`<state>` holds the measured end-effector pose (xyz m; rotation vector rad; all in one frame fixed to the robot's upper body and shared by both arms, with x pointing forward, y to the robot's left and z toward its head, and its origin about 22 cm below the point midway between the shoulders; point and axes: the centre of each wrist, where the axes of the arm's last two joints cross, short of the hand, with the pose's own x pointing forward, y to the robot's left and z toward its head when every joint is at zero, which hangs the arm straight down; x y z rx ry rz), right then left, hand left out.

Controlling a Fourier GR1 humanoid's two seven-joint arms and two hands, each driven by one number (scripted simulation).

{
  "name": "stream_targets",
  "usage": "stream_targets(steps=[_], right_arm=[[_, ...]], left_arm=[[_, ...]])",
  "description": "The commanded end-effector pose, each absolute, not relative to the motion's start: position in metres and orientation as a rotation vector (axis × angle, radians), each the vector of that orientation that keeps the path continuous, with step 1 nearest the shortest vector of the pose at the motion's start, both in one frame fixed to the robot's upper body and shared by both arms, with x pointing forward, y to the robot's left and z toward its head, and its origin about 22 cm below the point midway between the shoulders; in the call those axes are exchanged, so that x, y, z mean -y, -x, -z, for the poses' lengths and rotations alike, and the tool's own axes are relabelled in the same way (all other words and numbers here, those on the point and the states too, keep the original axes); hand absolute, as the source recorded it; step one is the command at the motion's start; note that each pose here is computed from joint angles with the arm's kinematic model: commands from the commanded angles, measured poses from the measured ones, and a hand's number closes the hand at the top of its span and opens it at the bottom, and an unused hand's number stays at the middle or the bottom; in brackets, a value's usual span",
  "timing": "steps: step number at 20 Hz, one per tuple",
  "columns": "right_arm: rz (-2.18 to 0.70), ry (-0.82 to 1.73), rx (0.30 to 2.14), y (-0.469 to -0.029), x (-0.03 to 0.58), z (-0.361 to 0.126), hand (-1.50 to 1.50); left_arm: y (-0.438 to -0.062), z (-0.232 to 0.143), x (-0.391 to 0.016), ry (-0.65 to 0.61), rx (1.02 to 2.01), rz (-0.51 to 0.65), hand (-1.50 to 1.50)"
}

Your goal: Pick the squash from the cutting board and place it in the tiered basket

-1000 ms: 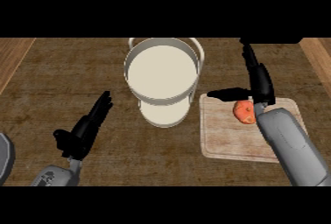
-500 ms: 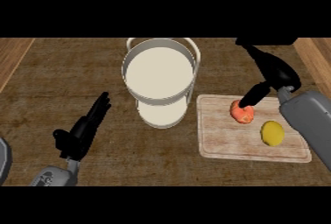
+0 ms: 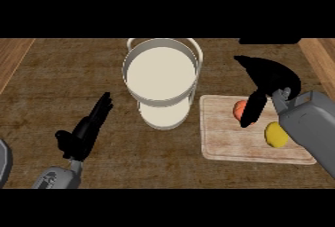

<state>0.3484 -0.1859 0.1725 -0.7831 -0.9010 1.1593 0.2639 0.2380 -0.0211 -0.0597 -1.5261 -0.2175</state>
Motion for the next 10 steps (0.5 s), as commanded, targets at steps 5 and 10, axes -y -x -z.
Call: stream_targets(steps=[5, 10], right_arm=[[-1.051, 0.937, 0.863, -0.333, 0.182, -0.161, -1.5], [-1.104, 0.976, 0.673, -0.334, 0.189, -0.123, -1.5]], left_arm=[[-0.262, 0.023, -0.232, 0.063, 1.532, 0.215, 0.0], [-0.275, 0.022, -0.239, 0.068, 1.53, 0.223, 0.0]])
